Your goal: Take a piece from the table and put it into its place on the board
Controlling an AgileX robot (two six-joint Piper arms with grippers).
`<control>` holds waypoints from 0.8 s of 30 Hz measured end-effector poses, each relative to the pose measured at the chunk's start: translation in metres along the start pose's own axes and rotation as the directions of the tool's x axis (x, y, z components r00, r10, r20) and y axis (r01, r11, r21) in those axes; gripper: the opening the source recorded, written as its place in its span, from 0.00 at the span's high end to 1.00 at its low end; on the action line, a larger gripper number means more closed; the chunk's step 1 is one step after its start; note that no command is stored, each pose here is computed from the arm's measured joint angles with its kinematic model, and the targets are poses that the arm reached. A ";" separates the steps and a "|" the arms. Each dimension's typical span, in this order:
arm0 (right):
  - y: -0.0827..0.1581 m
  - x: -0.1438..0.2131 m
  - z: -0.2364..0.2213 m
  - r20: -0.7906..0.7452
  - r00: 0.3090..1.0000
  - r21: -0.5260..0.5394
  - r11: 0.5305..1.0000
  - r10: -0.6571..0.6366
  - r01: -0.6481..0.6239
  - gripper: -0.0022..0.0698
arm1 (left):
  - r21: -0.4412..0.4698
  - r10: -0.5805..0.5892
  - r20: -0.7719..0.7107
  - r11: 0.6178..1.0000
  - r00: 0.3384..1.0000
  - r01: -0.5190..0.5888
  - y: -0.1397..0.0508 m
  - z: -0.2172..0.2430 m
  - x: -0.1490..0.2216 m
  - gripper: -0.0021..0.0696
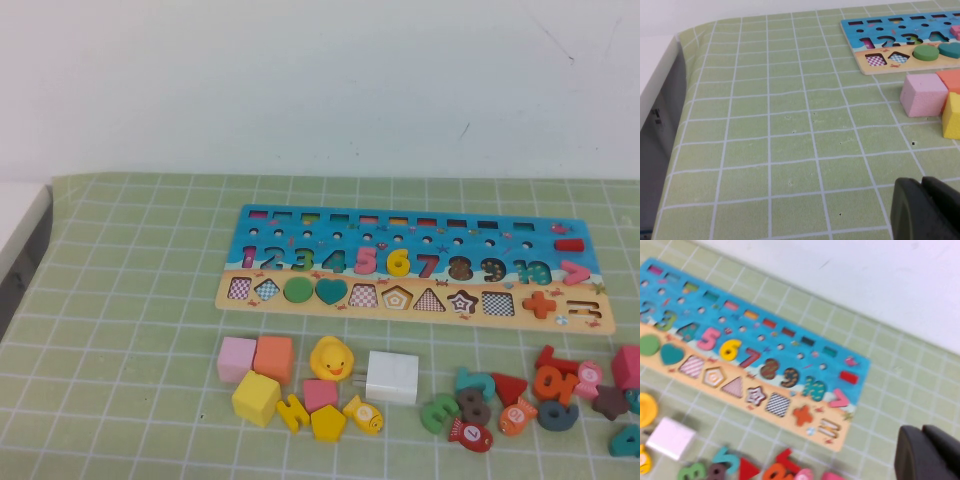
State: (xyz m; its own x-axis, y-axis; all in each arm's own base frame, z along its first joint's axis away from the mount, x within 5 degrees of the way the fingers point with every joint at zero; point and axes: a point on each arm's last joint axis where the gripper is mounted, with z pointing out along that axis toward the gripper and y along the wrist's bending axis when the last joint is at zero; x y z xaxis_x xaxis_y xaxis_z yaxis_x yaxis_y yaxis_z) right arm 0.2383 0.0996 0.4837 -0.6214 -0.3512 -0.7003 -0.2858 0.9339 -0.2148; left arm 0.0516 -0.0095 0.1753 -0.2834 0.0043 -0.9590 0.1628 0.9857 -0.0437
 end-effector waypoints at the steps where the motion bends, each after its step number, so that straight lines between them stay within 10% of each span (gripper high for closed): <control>1: -0.002 0.001 -0.004 0.009 1.000 0.012 1.000 -0.001 0.000 0.97 | 0.000 0.000 0.000 1.000 1.000 0.000 0.000 0.000 0.000 0.97; 24: 0.020 -0.007 0.072 -0.161 0.985 0.014 0.998 -0.056 0.059 0.97 | 0.000 0.002 0.000 1.000 1.000 -0.002 0.000 0.000 0.000 0.97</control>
State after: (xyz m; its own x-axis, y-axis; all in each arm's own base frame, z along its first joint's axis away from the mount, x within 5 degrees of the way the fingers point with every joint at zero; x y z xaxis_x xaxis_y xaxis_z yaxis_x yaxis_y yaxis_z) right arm 0.2895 0.1253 0.4353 -0.7140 -0.4087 -0.5685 -0.3113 0.9126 -0.2651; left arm 0.0516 -0.0095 0.1753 -0.2831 0.0060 -0.9591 0.1633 0.9857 -0.0421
